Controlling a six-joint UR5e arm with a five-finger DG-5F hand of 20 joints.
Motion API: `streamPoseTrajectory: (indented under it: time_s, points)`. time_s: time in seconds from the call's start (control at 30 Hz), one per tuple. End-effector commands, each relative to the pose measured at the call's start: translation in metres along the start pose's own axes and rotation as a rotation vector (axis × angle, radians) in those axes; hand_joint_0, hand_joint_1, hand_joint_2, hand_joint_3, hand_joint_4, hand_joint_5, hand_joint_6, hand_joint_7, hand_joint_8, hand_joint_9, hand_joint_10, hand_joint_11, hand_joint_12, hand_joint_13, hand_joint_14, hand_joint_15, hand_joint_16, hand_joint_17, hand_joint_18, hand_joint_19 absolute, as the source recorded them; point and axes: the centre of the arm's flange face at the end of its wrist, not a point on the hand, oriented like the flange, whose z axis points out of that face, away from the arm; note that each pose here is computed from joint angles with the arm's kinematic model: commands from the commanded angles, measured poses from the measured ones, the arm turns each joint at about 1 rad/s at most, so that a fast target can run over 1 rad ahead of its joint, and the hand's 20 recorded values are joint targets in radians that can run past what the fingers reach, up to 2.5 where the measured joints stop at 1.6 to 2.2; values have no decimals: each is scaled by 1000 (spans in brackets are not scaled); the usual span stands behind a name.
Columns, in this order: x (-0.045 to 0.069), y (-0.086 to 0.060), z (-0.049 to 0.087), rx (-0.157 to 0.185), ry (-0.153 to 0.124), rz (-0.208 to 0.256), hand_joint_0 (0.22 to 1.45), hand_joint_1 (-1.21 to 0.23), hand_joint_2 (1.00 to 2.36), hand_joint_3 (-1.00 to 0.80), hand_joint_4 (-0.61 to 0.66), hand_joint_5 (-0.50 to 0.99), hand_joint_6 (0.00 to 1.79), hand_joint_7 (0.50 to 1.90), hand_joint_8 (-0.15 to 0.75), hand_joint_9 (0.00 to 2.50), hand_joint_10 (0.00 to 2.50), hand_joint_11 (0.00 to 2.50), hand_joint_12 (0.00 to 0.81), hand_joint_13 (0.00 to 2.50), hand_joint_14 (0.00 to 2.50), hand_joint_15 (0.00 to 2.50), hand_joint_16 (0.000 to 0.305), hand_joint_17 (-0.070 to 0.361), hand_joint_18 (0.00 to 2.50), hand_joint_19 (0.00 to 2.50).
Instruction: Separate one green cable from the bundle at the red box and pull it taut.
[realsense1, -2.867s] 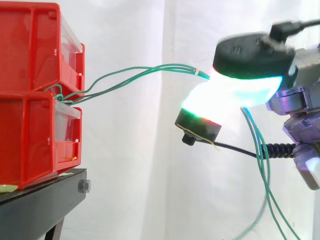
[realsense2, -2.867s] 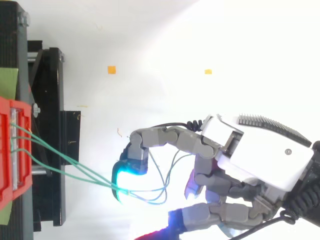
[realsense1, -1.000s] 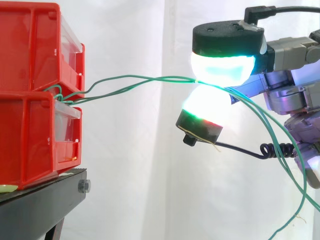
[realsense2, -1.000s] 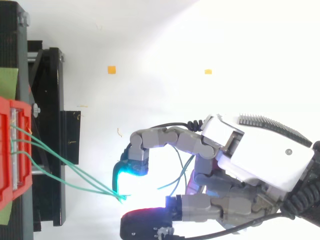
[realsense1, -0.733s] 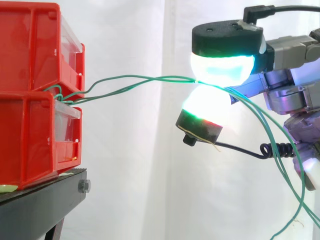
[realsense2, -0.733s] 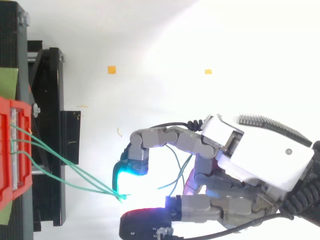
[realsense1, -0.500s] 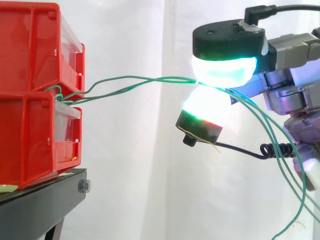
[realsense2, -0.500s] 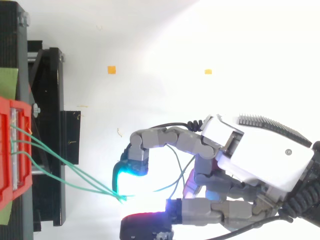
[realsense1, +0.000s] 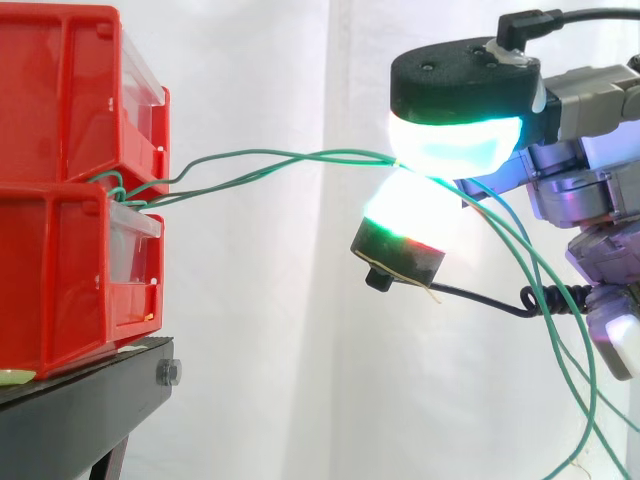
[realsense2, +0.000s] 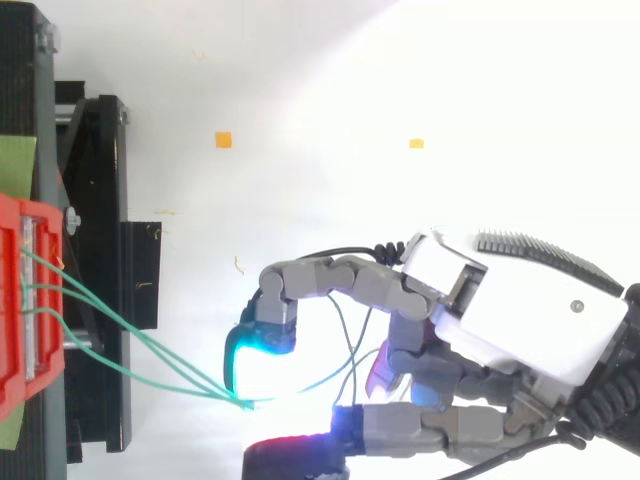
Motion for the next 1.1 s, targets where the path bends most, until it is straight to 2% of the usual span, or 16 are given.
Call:
streamPoseTrajectory:
  time_s: [0.0, 0.4, 0.9, 0.93, 0.97, 1.03, 1.07]
  points:
    - [0, 0, 0, -1, 1, 2, 611, -1059, 1061, 59, 68, 148, 504, 1480, 46, 2500, 2500, 506, 518, 2496, 35, 1122, 68, 154, 1711, 0]
    - [0, 1, -1, 1, -2, -1, 559, -1027, 1143, 5, 90, 142, 504, 1521, 80, 2500, 2500, 553, 544, 2490, 34, 1168, 74, 167, 1671, 0]
    - [-1, 1, 0, 0, -5, 0, 576, -1016, 1078, -11, 111, 130, 503, 1575, 106, 2500, 2500, 547, 551, 2454, 33, 1200, 74, 166, 1561, 0]
    - [0, 1, -1, 1, -3, 1, 599, -1001, 1003, -50, 138, 129, 501, 1583, 126, 2500, 2500, 495, 545, 2446, 32, 1190, 71, 160, 1536, 0]
    - [-1, 1, 0, 0, -5, 0, 600, -1001, 1006, -97, 147, 129, 501, 1584, 121, 2500, 2500, 459, 534, 2440, 32, 1192, 69, 156, 1521, 0]
    - [-1, 1, 0, 0, -5, 0, 561, -967, 1008, -364, 141, 125, 519, 1524, 118, 2500, 2500, 380, 504, 2444, 32, 1210, 64, 143, 1499, 0]
    - [-1, 1, 0, 0, -5, 0, 549, -967, 1005, -416, 139, 122, 530, 1495, 116, 2488, 2500, 376, 488, 2433, 31, 1228, 61, 138, 1472, 0]
